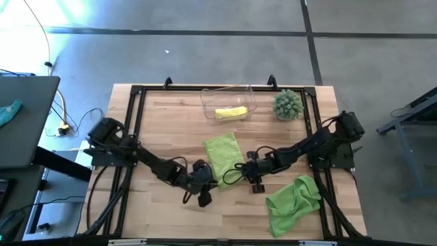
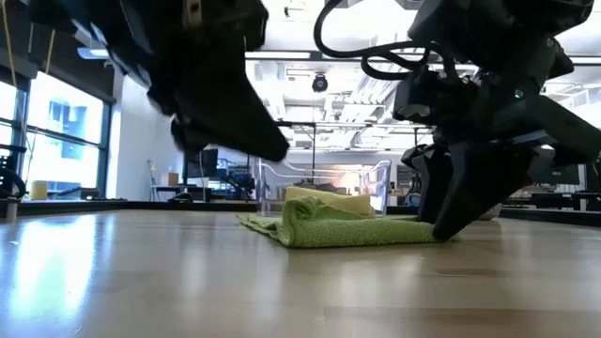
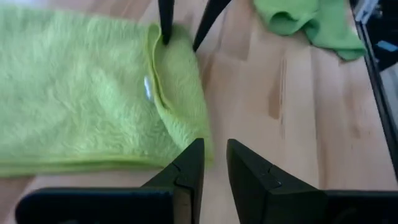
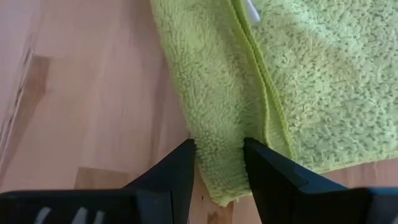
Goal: Roll microfiber towels into tight, uniform cylinder then place into a basket
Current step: Roll the light green microfiber towel
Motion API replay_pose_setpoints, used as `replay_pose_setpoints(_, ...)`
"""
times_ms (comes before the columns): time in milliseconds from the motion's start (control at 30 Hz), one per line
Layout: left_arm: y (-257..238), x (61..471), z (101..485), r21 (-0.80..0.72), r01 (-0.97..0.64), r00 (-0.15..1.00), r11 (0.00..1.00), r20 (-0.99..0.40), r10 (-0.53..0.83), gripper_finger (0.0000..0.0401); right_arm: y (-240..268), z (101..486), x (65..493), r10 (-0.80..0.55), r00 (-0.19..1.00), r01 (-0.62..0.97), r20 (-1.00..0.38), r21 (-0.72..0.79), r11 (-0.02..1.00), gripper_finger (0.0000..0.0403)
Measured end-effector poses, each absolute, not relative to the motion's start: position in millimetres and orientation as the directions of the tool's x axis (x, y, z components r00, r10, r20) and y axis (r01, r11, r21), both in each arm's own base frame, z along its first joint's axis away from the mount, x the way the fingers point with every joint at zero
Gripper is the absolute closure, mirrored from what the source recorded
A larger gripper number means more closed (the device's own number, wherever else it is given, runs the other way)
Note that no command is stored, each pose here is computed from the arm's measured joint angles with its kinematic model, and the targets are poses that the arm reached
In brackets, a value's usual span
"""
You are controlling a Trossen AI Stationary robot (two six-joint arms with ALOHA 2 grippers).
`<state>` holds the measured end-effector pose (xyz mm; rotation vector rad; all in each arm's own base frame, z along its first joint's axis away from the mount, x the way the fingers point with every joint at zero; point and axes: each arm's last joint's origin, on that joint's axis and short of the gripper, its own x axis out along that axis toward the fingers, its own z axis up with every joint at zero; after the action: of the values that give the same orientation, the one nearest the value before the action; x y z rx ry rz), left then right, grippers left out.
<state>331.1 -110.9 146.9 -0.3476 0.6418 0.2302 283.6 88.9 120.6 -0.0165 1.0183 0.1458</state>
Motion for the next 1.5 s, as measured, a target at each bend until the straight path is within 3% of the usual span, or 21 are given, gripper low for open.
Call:
replay_pose_setpoints(200, -113.0, 337.9, 154.1, -0.136, -0.188, 0.839, 0.973, -0.538, 0.087, 0.0332, 89.6, 119.3, 285.8, 0.118, 0.530, -0.128, -0.840, 0.059, 0.990, 0.0270)
replay_pose_setpoints(367, -108.0, 344.2, 148.6, -0.079, -0.103, 0.846, 0.992, -0.531, 0.046, 0.0289, 90.1, 119.6, 287.1, 0.126, 0.544, -0.133, -0.830, 0.063, 0.989, 0.0270)
replay_pose_setpoints(533, -100.6, 349.7, 125.4, -0.043, -0.116, 0.817, 0.992, -0.572, 0.071, 0.0261, 90.1, 119.5, 287.2, 0.127, 0.546, -0.131, -0.828, 0.065, 0.989, 0.0270)
replay_pose_setpoints(867, -95.7, 348.7, 106.9, -0.018, -0.156, 0.763, 0.988, -0.637, 0.108, 0.0272, 90.2, 119.9, 287.9, 0.123, 0.555, -0.130, -0.823, 0.060, 0.990, 0.0270)
replay_pose_setpoints(1200, -89.1, 341.0, 100.4, 0.128, -0.262, 0.689, 0.957, -0.669, 0.278, 0.0284, 90.2, 120.0, 288.1, 0.122, 0.557, -0.128, -0.822, 0.061, 0.990, 0.0269)
replay_pose_setpoints(1500, -97.1, 338.1, 138.2, 0.125, -0.206, 0.767, 0.971, -0.595, 0.239, 0.0284, 90.8, 121.5, 290.6, 0.127, 0.583, -0.086, -0.802, 0.094, 0.992, 0.0269)
